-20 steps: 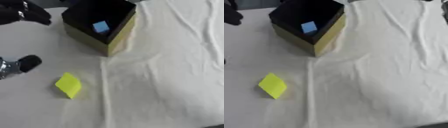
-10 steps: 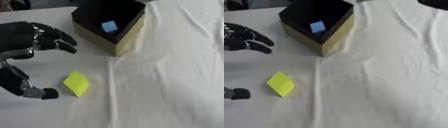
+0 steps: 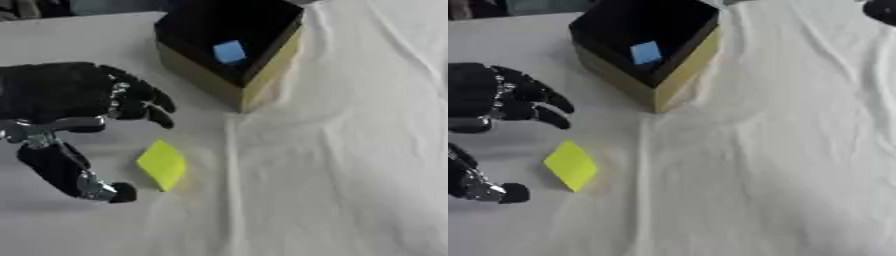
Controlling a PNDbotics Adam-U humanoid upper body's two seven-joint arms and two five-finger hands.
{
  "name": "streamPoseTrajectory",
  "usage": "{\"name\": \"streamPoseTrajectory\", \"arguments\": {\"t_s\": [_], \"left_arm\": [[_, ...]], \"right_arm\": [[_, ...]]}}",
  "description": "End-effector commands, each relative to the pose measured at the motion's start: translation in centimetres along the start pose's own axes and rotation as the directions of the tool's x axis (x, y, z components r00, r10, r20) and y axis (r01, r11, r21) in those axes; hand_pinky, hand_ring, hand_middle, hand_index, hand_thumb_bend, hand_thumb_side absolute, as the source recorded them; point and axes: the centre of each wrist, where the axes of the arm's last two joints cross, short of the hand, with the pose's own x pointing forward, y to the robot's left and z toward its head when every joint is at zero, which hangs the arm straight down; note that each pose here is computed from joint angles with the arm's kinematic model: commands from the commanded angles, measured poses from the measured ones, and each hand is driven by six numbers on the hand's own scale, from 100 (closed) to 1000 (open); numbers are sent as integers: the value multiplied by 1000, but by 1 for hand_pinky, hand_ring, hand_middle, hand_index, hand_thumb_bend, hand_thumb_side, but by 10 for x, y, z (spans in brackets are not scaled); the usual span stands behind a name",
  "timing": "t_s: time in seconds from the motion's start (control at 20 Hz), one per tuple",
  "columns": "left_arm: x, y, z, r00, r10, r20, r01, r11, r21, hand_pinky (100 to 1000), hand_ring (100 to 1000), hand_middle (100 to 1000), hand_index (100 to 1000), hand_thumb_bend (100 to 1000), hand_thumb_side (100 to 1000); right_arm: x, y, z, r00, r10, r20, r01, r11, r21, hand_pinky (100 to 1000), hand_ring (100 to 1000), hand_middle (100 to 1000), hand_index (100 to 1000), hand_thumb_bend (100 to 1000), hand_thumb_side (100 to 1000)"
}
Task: Pick up objects on the table and place them in the box.
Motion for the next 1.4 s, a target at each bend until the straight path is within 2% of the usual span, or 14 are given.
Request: {"name": "streamPoseTrajectory", "arguments": {"t_s": [0.05, 0.1, 0.25, 0.85, 1.05, 1.4], "left_arm": [[-1, 5, -6, 1000, -7, -17, 7, 1000, -9, 787, 844, 836, 868, 404, 481], [-3, 4, -10, 1000, -3, -17, 3, 1000, -16, 787, 846, 841, 869, 391, 487], [-9, -2, -19, 1000, 15, -25, -16, 999, -42, 781, 843, 836, 864, 298, 403], [-28, -28, -31, 994, 93, -52, -101, 981, -169, 790, 849, 838, 867, 292, 376], [-27, -21, -26, 994, 100, -51, -107, 983, -147, 800, 859, 853, 879, 338, 429], [-19, -1, -10, 994, 89, -62, -92, 994, -57, 803, 862, 852, 877, 349, 483]], "right_arm": [[4, -8, -2, 1000, 9, 23, -9, 1000, -11, 833, 862, 741, 804, 100, 589], [4, -7, -2, 1000, 8, 21, -8, 1000, -11, 833, 862, 741, 803, 100, 604], [3, -7, 0, 1000, 5, 14, -5, 1000, -13, 834, 862, 741, 802, 100, 611], [1, -5, 3, 1000, -7, -3, 7, 1000, -24, 834, 862, 740, 799, 100, 624], [1, -3, 4, 1000, -12, -12, 11, 1000, -23, 834, 862, 739, 798, 100, 632], [-1, -1, 8, 999, -14, -30, 13, 1000, -18, 835, 863, 738, 796, 100, 642]]}}
